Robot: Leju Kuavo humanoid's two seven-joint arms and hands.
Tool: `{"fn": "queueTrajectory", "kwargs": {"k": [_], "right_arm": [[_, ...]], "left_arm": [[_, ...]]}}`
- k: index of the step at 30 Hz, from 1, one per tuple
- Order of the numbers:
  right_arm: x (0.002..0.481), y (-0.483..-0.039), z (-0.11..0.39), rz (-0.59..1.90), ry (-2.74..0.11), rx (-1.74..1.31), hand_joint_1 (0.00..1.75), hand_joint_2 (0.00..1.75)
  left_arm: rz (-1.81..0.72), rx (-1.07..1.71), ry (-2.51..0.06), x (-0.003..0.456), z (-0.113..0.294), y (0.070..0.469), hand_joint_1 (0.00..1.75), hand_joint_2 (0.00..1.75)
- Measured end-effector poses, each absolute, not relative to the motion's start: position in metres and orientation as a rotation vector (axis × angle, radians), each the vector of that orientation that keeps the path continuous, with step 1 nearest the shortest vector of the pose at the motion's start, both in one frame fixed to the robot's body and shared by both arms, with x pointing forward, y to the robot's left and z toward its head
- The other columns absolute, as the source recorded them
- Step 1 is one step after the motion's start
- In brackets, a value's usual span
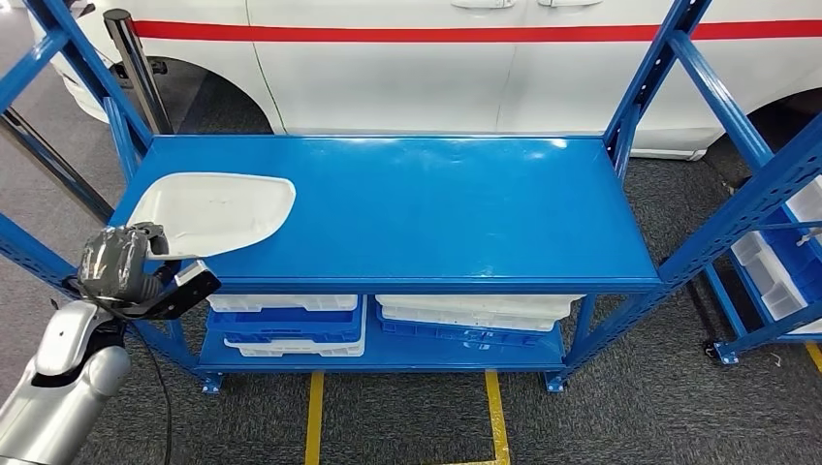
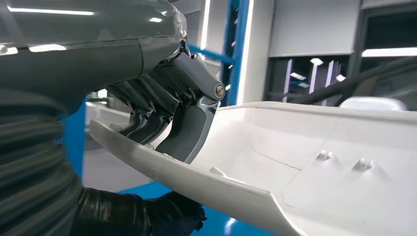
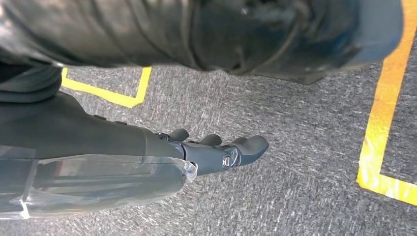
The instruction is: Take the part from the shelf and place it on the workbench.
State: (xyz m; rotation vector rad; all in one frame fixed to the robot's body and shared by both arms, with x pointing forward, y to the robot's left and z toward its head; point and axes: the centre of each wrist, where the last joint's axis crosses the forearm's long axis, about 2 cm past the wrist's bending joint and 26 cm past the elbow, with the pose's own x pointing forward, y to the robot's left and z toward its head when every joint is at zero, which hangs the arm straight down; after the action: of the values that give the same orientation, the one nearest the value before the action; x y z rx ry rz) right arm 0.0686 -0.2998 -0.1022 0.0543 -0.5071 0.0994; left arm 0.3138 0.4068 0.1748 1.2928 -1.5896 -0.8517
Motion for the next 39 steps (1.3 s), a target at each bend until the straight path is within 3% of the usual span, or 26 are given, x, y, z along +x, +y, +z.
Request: {"fn": "queueTrajectory", "kwargs": {"k": [13, 24, 39], "right_arm": [[0.067, -0.297, -0.103, 0.103, -0.518, 0.055, 0.00, 0.00], [0.066, -0.298, -0.103, 0.105, -0.522, 0.053, 0.00, 0.00], [0.061, -0.297, -0.104, 0.110, -0.548, 0.057, 0.00, 0.00]], "left_arm": [[-0.687, 0.985, -2.031, 0.295, 0.219, 0.357, 1.75, 1.75], [-0.574, 0.565, -2.169, 0.276, 0.209, 0.313, 1.75, 1.75], [-0.223, -0.053, -2.223, 0.256, 0.193, 0.260, 1.75, 1.75]]}}
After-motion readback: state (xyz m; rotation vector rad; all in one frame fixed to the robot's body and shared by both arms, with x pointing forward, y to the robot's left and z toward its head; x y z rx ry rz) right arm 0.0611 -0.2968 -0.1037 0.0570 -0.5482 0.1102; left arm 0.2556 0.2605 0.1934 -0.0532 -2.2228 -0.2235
